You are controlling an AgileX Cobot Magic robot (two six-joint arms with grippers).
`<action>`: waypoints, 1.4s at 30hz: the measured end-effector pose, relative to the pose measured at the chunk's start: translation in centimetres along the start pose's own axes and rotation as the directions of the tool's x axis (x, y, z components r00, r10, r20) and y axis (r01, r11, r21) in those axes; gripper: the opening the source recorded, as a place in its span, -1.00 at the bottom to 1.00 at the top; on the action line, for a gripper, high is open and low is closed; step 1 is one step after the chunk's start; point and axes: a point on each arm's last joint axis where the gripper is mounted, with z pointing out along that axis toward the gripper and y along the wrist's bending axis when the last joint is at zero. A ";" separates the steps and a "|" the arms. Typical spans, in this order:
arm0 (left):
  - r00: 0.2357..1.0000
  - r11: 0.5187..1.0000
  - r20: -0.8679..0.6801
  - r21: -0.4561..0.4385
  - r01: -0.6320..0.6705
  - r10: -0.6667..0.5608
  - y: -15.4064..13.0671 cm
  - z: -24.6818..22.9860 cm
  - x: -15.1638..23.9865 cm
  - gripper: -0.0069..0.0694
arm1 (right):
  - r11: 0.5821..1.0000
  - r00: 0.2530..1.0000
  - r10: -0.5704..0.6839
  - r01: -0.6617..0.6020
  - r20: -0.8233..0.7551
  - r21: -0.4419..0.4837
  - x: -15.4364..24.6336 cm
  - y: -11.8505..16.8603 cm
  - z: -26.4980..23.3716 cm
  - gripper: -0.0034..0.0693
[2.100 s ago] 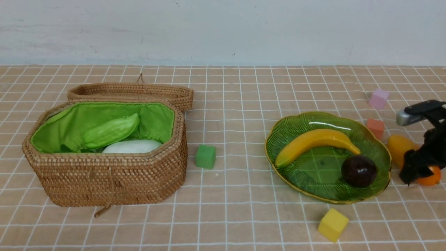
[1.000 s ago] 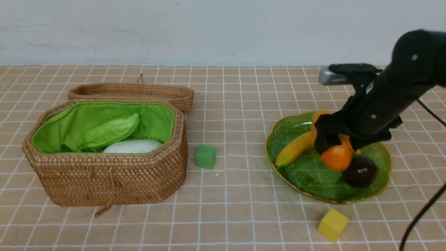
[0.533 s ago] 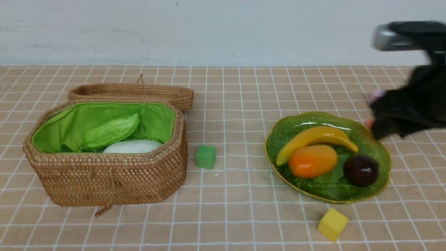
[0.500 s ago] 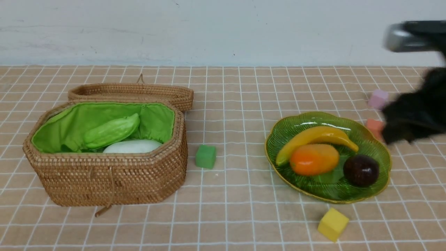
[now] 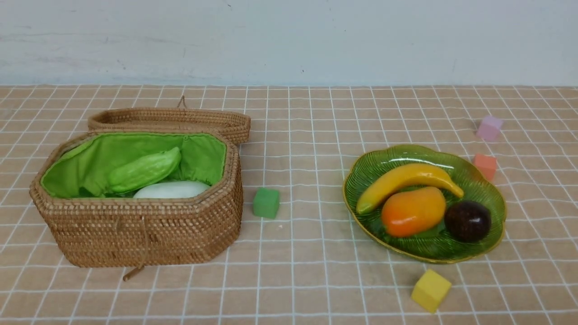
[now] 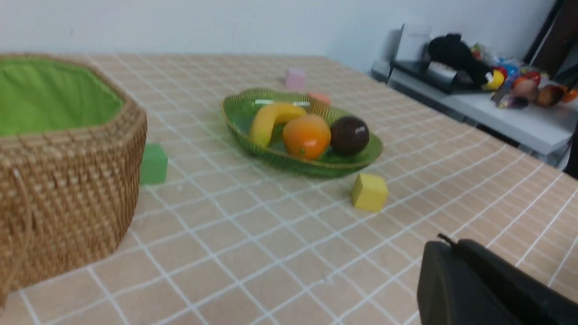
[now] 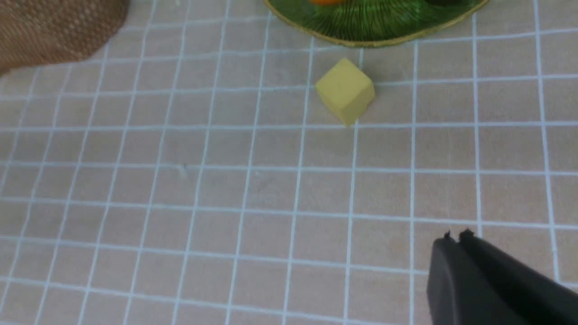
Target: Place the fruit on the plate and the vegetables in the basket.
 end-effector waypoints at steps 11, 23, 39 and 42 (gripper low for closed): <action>0.995 1.000 -0.104 -0.013 0.009 -0.010 0.5 0.5 2.4 -0.85 | 1.000 0.992 0.003 0.000 0.125 -0.020 3.3 -1.1 0.8 -0.69; 0.992 1.000 -0.124 -0.012 0.009 -0.011 0.5 0.5 2.6 -0.85 | 0.972 0.897 -0.149 0.056 0.417 0.227 6.6 -4.4 4.3 -0.93; 0.989 1.000 -0.145 -0.010 0.011 -0.012 0.5 0.5 2.8 -0.85 | 0.955 0.899 -0.181 0.065 0.399 0.289 9.2 -6.2 7.3 -0.92; 0.989 1.000 -0.146 -0.010 0.011 -0.012 0.5 0.5 2.8 -0.85 | 0.955 0.898 -0.182 0.065 0.400 0.289 9.2 -6.2 7.3 -0.92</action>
